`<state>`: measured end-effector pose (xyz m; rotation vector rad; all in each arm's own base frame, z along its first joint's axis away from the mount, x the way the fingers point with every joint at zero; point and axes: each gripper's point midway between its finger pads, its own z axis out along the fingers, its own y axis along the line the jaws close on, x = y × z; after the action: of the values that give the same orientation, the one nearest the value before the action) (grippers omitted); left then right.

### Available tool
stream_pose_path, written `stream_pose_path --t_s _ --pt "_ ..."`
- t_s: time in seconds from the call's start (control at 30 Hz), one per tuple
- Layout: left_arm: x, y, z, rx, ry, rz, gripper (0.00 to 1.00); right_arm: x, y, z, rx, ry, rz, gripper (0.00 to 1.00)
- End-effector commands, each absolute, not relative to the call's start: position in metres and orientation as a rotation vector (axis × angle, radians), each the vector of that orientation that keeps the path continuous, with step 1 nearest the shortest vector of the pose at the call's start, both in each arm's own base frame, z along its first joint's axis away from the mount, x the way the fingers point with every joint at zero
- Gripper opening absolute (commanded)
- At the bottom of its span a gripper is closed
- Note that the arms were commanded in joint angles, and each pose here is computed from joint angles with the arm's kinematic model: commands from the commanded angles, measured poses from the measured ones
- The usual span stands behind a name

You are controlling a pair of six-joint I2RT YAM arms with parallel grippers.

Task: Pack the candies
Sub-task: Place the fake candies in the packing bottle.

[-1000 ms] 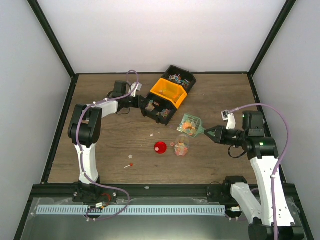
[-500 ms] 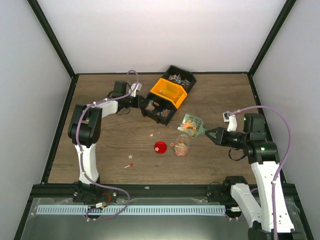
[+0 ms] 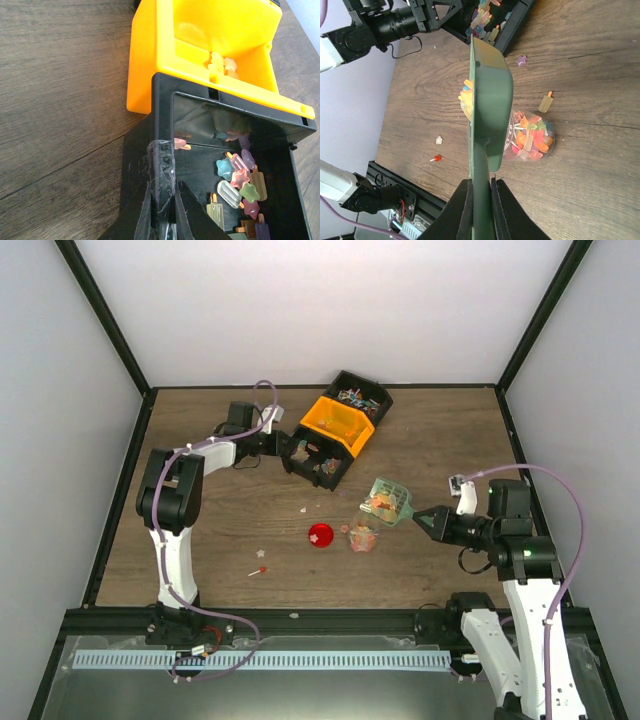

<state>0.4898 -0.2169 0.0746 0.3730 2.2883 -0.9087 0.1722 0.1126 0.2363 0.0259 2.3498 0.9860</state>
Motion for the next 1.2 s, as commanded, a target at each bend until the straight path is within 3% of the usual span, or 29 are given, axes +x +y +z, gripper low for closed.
stream_pose_path --t_s 0.0,1.17 --pt "0.47 -0.208 0.022 0.385 2.421 -0.859 0.04 0.166 0.11 0.236 0.024 2.362 0.948 0.01" --pt "0.469 -0.208 0.013 0.39 2.431 -0.863 0.04 0.166 0.101 0.248 0.006 2.412 0.848 0.01"
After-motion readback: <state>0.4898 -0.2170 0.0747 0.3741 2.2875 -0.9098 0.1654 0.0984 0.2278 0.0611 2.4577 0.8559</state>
